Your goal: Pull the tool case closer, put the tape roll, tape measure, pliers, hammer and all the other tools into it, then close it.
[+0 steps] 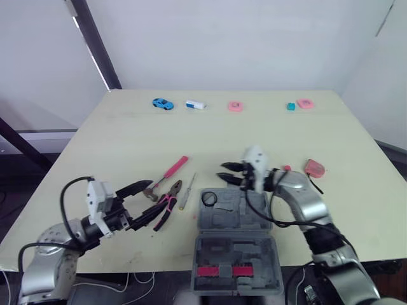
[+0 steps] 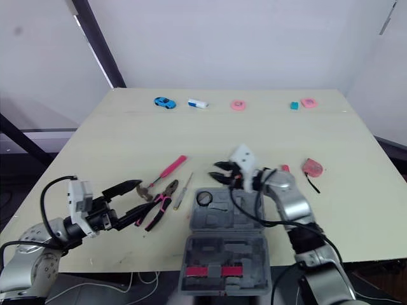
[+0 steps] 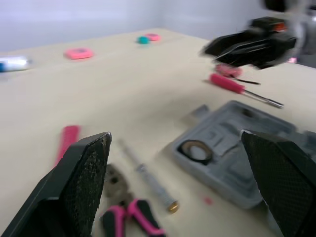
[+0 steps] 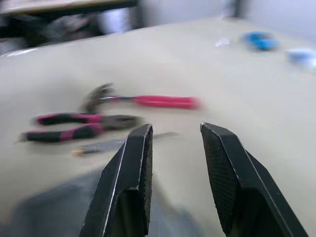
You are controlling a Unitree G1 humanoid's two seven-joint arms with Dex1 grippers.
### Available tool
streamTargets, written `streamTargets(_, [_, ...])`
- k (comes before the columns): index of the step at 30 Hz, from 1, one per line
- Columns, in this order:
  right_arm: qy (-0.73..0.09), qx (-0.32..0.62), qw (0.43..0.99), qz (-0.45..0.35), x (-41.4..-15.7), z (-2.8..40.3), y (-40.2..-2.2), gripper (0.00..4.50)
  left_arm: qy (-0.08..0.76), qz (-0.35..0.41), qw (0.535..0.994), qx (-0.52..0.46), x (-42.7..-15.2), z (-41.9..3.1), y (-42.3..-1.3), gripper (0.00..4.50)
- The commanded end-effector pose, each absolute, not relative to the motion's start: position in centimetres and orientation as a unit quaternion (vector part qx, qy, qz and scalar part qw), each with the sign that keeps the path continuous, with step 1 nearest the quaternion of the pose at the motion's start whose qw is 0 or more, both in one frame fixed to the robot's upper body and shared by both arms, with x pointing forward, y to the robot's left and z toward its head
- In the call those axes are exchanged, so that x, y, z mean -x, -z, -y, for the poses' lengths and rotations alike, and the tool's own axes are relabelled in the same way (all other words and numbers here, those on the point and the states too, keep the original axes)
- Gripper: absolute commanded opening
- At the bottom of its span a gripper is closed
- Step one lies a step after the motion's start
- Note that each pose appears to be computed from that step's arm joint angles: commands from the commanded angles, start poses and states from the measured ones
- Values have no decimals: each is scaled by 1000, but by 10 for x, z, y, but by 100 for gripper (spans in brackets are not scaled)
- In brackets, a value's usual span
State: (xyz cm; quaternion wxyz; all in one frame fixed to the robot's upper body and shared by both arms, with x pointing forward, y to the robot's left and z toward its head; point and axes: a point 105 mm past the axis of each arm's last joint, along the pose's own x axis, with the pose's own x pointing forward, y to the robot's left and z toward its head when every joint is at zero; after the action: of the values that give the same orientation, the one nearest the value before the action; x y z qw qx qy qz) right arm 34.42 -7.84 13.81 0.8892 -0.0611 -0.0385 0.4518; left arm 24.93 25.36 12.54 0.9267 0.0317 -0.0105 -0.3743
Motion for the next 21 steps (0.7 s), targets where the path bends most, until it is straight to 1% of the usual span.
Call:
streamTargets(1, [-337,55,937,76,-327,159,-150,161,305,6,952,-26,-240,-287,-121,450])
streamTargets(3, [-287,55,955,54,-314,197,-138,161,277,-5,960,-25,-234,-300,-113,450])
streamTargets(4, [-278,53,958,48,-310,204,-135,161,272,-9,962,-25,-232,-303,-110,450])
streamTargets(6, [-240,48,969,31,-296,232,-126,161,253,-17,967,-24,-228,-311,-104,450])
streamTargets(9, [-172,50,984,-16,-257,287,-99,161,211,-36,977,-10,-217,-330,-88,450])
streamTargets(10, [-157,42,986,-27,-244,299,-92,161,201,-45,979,-9,-214,-336,-83,450])
streamTargets(12, [-140,35,989,-40,-228,313,-84,161,189,-56,980,-7,-209,-342,-76,450])
streamTargets(15, [-96,20,993,-61,-199,342,-71,234,169,-75,983,-2,-199,-355,-65,450])
streamTargets(17, [-70,12,995,-68,-186,356,-65,337,159,-83,984,-3,-194,-361,-61,450])
streamTargets(18, [-61,7,996,-69,-181,361,-64,375,156,-84,984,-2,-193,-362,-61,450])
streamTargets(19, [-55,4,996,-72,-176,365,-61,423,153,-84,985,-1,-191,-364,-60,450])
streamTargets(20, [-50,0,996,-80,-170,369,-57,445,151,-86,985,0,-190,-365,-59,450])
streamTargets(21, [-48,-1,995,-84,-166,371,-54,445,150,-87,985,-1,-189,-366,-59,450])
